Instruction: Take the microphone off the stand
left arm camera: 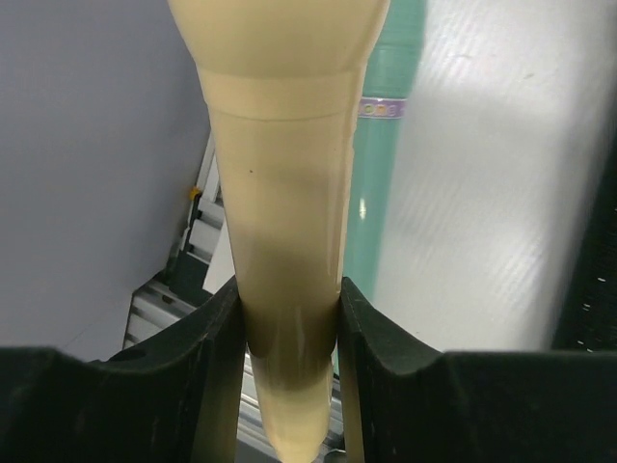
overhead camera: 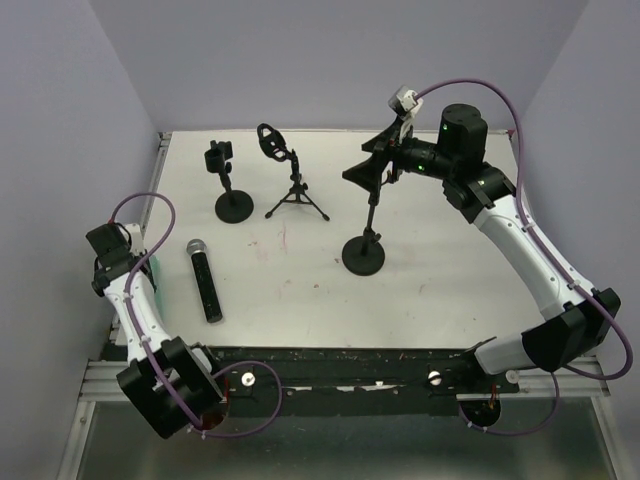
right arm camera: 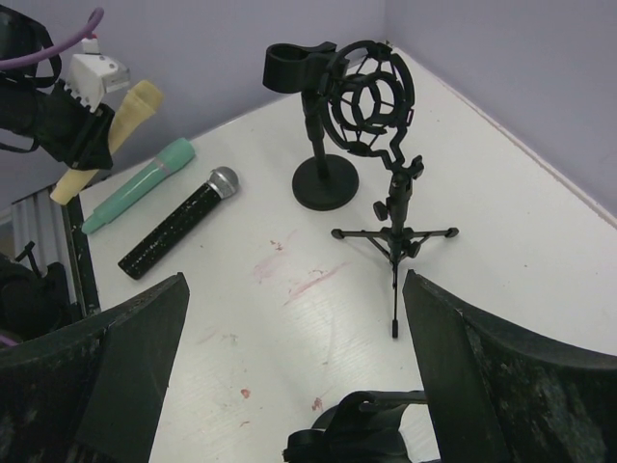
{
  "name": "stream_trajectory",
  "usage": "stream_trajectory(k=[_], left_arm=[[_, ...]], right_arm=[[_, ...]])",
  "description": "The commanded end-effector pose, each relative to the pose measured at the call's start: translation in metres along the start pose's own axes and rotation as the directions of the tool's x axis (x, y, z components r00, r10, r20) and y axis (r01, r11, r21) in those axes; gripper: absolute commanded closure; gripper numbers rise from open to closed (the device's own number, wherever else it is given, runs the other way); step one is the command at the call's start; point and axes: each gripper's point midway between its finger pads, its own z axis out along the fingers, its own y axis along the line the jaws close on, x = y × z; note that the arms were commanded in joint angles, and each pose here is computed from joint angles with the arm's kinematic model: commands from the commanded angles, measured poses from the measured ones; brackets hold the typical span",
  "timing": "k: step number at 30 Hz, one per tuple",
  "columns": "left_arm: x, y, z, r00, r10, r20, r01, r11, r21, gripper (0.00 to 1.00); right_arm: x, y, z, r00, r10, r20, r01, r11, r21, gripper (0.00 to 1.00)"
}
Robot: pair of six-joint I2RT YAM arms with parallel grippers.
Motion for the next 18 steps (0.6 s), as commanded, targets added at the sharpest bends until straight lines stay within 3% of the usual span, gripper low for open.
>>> stream_trajectory(k=[1,8,18], left_arm=[[0.001,0.031,0.014,1.0,-0.025,-0.008,0.024,0.993,-0.117,1.0],[0.004,0.033,0.055,0.993,-0.078,-0.089,0.071,0.995,-0.076,1.0],[-0.001,-0.011,0.082,0.985,-0.089,-0.15,0.115,0.978,0.173,0.99]], right_arm=[[0.001,-0.003,0.002,1.0,0.008,-0.016,-0.007,1.0,0.011,0.0],[0.01,-0.002,-0.002,0.999,0.005,-0.035,-0.004,1.0,0.019,0.0],[0.014,-0.001,-0.006,0.999,-0.015,-0.049,0.016,1.0,0.018,0.0]])
